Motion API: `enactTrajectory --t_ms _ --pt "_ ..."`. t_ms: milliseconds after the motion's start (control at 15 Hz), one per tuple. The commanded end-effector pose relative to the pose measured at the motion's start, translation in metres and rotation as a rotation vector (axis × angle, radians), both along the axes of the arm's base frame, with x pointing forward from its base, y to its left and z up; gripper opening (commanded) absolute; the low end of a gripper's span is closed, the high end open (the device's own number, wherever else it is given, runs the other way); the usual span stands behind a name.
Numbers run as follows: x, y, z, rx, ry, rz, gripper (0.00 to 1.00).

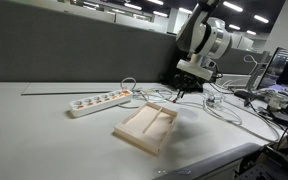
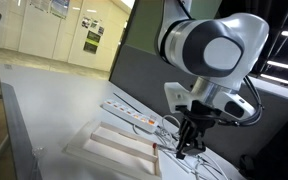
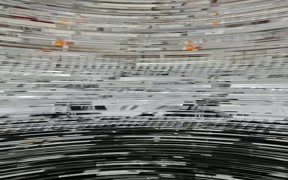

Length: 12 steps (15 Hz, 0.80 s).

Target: Remove the screwdriver from the tray and put it on the table

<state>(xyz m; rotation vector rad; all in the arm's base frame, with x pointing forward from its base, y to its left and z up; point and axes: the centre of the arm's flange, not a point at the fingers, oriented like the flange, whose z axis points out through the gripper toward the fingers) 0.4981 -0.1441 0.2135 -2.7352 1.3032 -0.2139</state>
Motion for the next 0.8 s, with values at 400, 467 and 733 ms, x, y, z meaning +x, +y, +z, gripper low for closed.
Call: enactTrajectory --t_ms 400,467,733 --pt "-0.014 -0.041 -0.006 -0.037 0.010 -0.123 0.06" --pt "-0.017 -0.051 -0.009 -0.046 0.012 -0.145 0.06" --pt "-0.024 -0.081 -0.019 -0.068 0.016 -0.213 0.06"
